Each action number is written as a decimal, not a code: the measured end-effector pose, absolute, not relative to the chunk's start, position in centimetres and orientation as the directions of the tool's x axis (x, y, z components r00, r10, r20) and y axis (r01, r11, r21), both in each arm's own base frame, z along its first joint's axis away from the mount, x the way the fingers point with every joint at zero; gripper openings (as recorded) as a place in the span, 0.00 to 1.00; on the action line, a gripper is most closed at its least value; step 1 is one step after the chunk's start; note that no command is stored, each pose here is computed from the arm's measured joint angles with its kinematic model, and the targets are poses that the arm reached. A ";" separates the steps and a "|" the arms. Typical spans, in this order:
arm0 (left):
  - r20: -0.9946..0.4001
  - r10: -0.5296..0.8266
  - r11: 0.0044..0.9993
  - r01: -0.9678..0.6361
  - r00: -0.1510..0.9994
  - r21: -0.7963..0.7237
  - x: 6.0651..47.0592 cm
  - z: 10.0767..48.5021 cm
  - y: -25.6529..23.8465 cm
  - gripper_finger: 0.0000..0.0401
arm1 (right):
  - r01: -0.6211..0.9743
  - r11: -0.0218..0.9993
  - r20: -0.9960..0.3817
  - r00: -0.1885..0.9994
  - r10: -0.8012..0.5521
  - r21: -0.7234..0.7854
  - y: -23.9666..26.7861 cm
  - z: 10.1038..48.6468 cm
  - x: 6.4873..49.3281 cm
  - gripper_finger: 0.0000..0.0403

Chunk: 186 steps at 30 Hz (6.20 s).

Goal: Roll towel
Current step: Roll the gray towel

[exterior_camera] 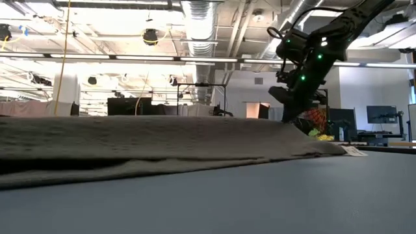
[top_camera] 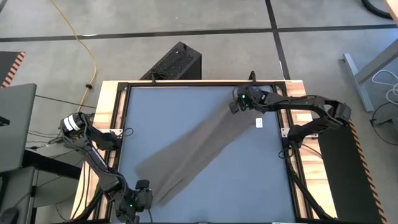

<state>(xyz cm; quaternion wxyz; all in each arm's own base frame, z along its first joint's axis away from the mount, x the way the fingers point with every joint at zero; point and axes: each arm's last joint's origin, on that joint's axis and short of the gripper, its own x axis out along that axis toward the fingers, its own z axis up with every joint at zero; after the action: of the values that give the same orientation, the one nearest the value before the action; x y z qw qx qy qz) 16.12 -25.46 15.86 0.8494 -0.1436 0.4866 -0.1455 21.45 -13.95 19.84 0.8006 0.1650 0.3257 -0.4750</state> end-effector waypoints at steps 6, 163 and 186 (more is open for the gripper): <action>-0.768 -0.339 0.927 0.055 0.542 -0.371 16.8 15.9 -25.1 0.00 | 0.846 0.528 -0.682 0.340 -0.648 -0.080 -14.6 19.9 21.1 0.15; -0.624 -0.222 0.974 0.195 0.749 -0.113 19.3 13.0 -26.4 0.00 | 0.069 0.977 -0.550 0.833 0.056 0.203 27.8 11.4 47.6 0.05; -0.690 -0.285 0.958 0.208 0.665 -0.196 19.4 10.0 -27.2 0.00 | 0.102 0.995 -0.595 0.801 -0.071 0.019 27.0 19.3 44.7 0.05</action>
<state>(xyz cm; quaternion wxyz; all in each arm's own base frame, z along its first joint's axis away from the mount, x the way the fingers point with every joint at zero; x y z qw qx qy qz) 19.41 -27.24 9.97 0.9110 -0.0504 0.3863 -0.1353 44.73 26.99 19.26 0.9485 0.0251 0.3125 -0.0455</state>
